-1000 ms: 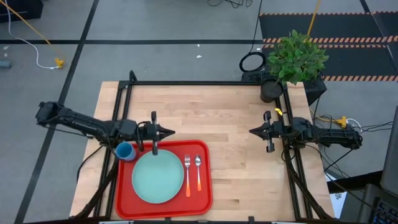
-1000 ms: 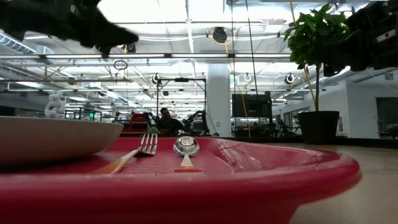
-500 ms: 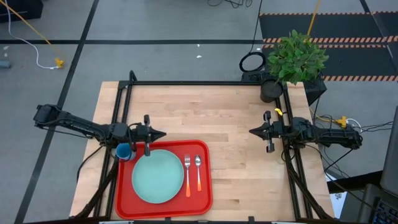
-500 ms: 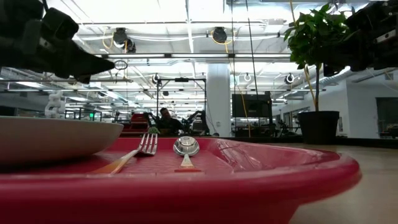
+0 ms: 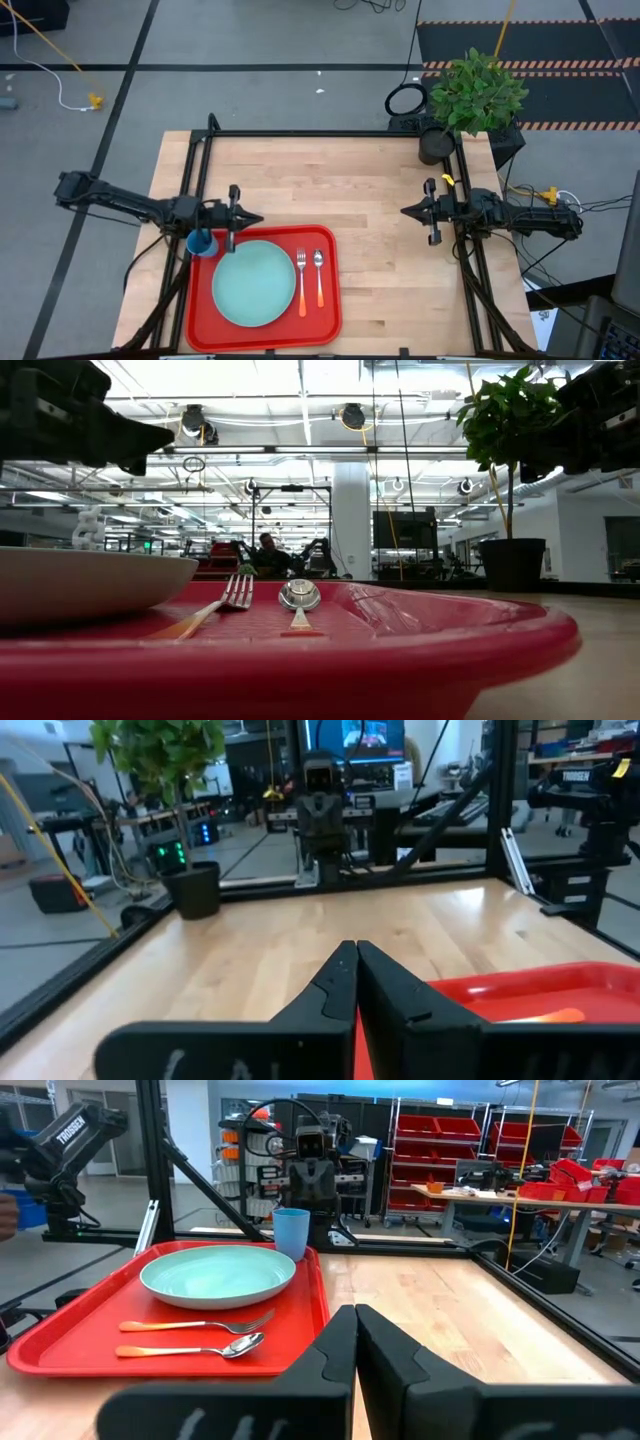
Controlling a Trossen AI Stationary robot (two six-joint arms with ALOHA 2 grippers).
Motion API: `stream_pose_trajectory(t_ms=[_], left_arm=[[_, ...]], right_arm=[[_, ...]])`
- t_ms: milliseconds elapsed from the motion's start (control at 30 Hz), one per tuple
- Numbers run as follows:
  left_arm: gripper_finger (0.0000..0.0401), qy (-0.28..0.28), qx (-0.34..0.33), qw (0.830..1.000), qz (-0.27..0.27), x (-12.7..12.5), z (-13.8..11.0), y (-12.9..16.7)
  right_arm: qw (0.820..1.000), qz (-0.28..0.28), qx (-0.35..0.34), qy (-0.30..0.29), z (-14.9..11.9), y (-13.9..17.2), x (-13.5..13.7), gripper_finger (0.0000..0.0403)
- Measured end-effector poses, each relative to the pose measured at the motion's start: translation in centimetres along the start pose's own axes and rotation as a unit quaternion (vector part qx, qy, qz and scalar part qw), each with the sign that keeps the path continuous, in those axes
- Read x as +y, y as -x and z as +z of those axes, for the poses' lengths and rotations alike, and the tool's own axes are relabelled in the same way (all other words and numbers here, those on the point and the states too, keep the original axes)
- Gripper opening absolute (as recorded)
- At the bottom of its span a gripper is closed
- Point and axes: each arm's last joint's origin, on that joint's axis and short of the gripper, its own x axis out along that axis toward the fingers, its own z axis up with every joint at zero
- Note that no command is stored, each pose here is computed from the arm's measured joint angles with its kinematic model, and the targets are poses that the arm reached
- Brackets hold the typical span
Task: Pick and place plate/cup/fork/spoon on tray
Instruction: Return to Home Position
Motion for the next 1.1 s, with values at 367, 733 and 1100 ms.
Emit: stream_pose_trajectory(t_ms=[367, 733, 1100], left_arm=[[0.0004, -0.014, -0.006, 1.0, 0.02, 0.4, 0.5, 1.5], [0.0004, -0.037, -0.029, 0.998, 0.035, 0.7, 0.9, 3.0], [0.0004, -0.036, -0.005, 0.999, 0.033, 0.7, 0.3, 3.9]], right_arm=[[1.0, 0.0, 0.0, 0.0, 0.0, 0.0, 0.0, 0.0], [1.0, 0.0, 0.0, 0.0, 0.0, 0.0, 0.0, 0.0], [1.0, 0.0, 0.0, 0.0, 0.0, 0.0, 0.0, 0.0]])
